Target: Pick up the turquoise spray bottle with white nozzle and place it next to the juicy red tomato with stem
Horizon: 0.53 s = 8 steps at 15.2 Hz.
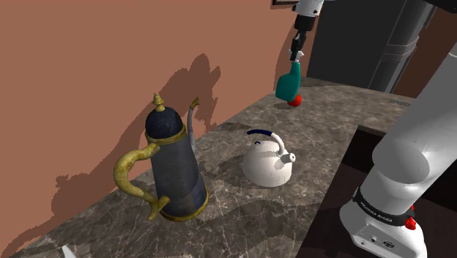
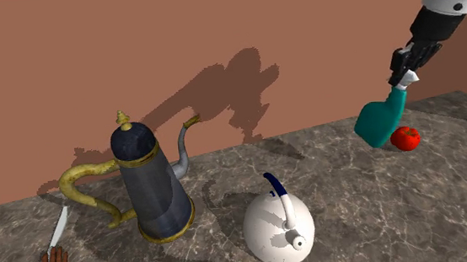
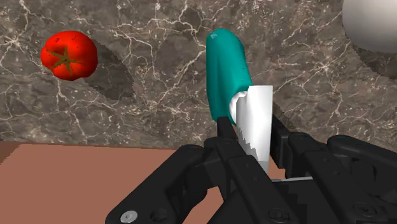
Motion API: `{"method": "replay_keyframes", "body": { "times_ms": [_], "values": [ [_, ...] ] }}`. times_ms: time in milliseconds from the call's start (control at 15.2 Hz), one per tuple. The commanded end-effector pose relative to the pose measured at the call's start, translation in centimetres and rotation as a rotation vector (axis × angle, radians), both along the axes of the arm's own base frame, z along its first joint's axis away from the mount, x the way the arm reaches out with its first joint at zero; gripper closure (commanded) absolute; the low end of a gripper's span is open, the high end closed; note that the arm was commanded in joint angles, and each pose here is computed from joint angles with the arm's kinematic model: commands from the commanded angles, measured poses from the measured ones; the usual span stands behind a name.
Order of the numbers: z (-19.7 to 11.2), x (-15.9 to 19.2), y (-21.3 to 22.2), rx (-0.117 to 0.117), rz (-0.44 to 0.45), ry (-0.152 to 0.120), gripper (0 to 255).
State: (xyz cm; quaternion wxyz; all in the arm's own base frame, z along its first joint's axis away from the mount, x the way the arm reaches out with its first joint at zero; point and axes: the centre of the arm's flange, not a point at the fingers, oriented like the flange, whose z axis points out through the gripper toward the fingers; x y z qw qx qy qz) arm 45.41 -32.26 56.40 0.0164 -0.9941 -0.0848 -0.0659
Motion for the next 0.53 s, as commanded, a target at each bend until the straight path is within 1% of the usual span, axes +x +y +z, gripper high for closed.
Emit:
{"method": "replay_keyframes", "body": {
  "times_ms": [0,462],
  "values": [
    [0.1,-1.6,-2.6,0.000,0.002,0.000,255],
    [0.1,-6.0,-10.7,0.000,0.002,0.000,255]
  ]
}}
